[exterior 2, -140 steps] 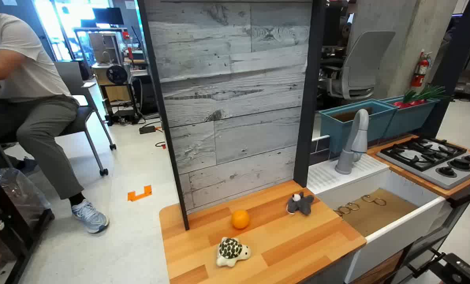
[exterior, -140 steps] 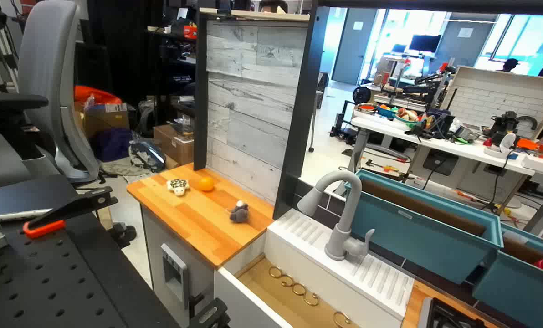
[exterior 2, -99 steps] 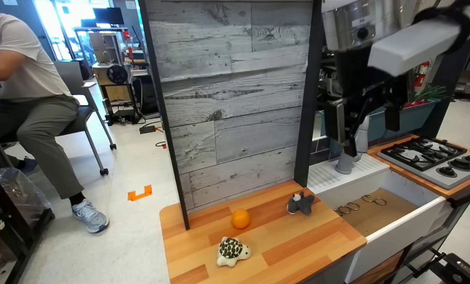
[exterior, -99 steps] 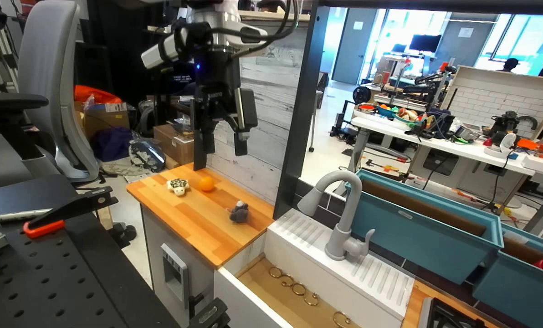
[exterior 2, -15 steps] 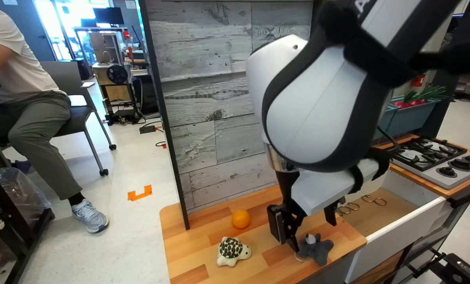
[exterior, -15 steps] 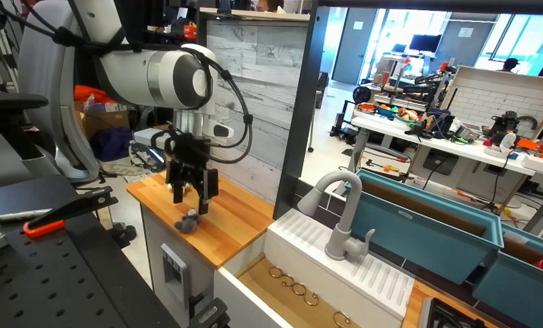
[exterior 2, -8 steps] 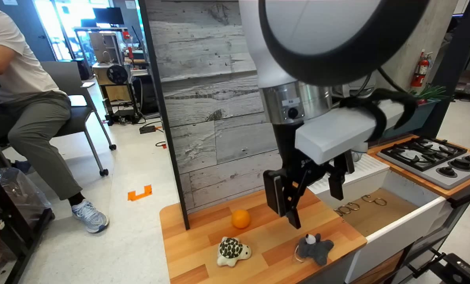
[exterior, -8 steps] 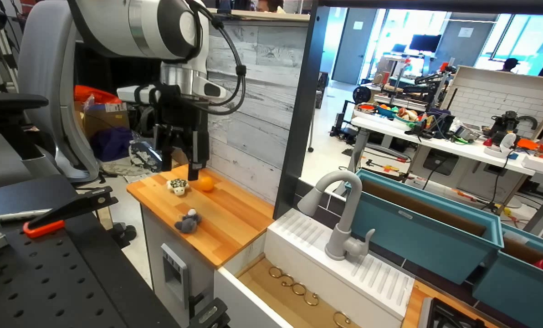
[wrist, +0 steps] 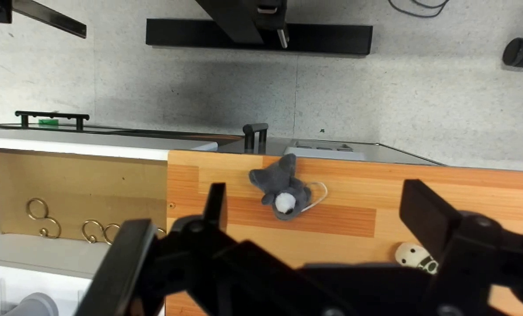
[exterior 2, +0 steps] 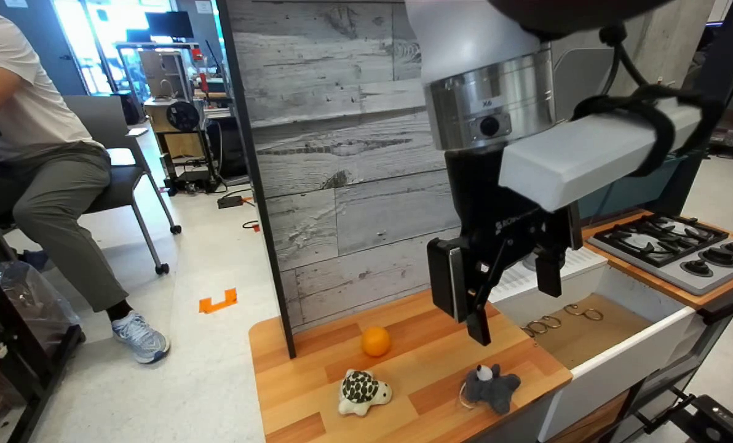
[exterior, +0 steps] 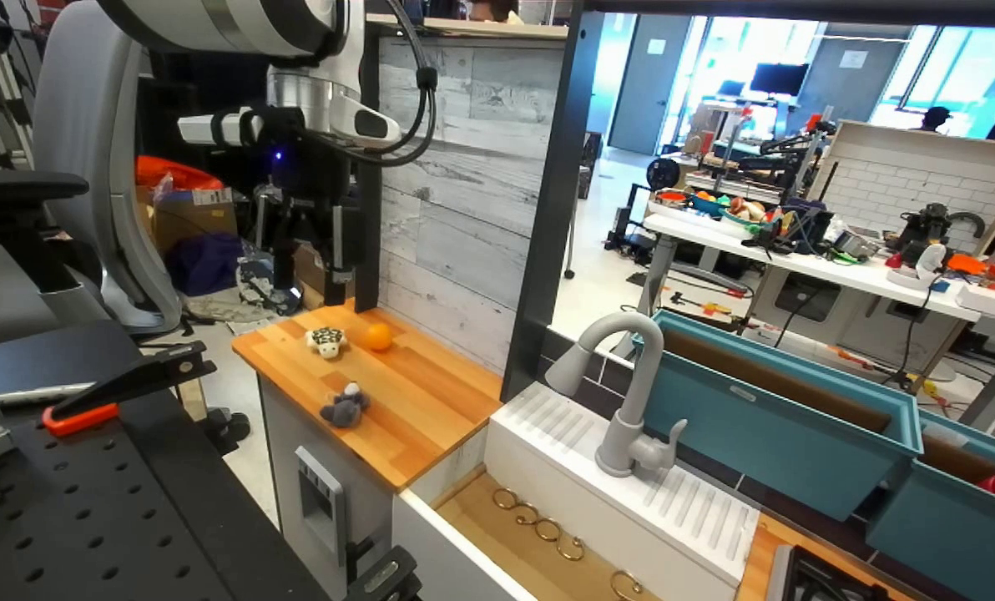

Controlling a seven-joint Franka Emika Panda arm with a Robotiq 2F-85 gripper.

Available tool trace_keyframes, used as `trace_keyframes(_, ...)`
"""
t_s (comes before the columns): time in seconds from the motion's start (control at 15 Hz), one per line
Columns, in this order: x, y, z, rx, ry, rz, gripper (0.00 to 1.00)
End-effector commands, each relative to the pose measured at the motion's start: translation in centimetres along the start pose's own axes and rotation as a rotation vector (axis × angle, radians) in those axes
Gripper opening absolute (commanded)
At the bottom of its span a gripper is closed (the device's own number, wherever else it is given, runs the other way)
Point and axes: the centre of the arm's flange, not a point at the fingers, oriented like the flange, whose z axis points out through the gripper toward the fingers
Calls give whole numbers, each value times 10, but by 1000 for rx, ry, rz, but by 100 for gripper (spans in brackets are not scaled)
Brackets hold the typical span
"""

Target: Move the grey toy forward

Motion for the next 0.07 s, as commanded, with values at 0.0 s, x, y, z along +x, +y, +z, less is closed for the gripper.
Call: trace_keyframes(0.0,0,0,2,-1,-2,0,100)
